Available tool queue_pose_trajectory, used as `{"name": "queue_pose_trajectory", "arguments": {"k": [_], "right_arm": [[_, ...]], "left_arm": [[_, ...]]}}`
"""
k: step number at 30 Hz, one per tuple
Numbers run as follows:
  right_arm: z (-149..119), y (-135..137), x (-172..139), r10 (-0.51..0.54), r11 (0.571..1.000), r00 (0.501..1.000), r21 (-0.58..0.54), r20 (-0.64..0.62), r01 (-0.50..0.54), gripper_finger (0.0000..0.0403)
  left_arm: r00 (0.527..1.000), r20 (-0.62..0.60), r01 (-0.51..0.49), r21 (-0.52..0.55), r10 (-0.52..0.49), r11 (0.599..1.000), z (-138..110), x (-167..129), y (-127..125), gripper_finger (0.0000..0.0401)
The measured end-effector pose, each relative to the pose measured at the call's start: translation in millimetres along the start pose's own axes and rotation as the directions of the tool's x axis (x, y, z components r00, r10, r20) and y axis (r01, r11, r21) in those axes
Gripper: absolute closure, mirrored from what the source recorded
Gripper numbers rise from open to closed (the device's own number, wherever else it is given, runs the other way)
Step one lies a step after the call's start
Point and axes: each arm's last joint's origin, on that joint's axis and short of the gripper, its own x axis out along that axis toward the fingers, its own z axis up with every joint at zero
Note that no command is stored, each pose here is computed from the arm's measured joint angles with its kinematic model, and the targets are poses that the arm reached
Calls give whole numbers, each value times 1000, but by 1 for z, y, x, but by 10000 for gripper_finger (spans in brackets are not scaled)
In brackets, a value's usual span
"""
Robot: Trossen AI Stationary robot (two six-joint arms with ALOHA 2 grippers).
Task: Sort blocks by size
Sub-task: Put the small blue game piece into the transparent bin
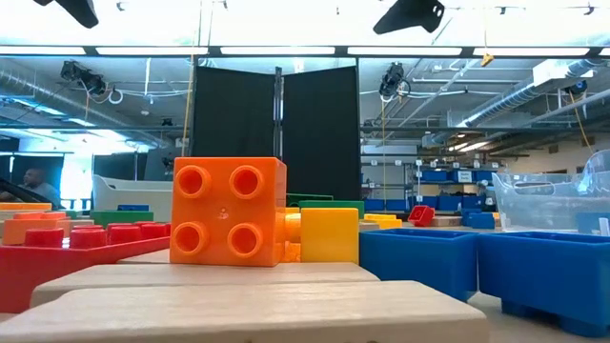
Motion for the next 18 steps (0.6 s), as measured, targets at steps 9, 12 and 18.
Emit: {"name": "queue_pose_trajectory", "arguments": {"k": [9, 12, 18], "right_arm": [[-7, 76, 35, 45, 993, 990, -103, -134, -59, 122], [-17, 98, 54, 32, 978, 969, -193, -244, -81, 122], [-40, 133, 96, 77, 950, 900, -244, -430, -197, 122]], "left_arm": [[997, -46, -56, 44, 58, 997, -6, 0, 5, 199], [995, -55, -85, 58, 88, 995, -8, -1, 7, 199], [990, -15, -136, 58, 137, 989, -6, -1, 9, 199]]}}
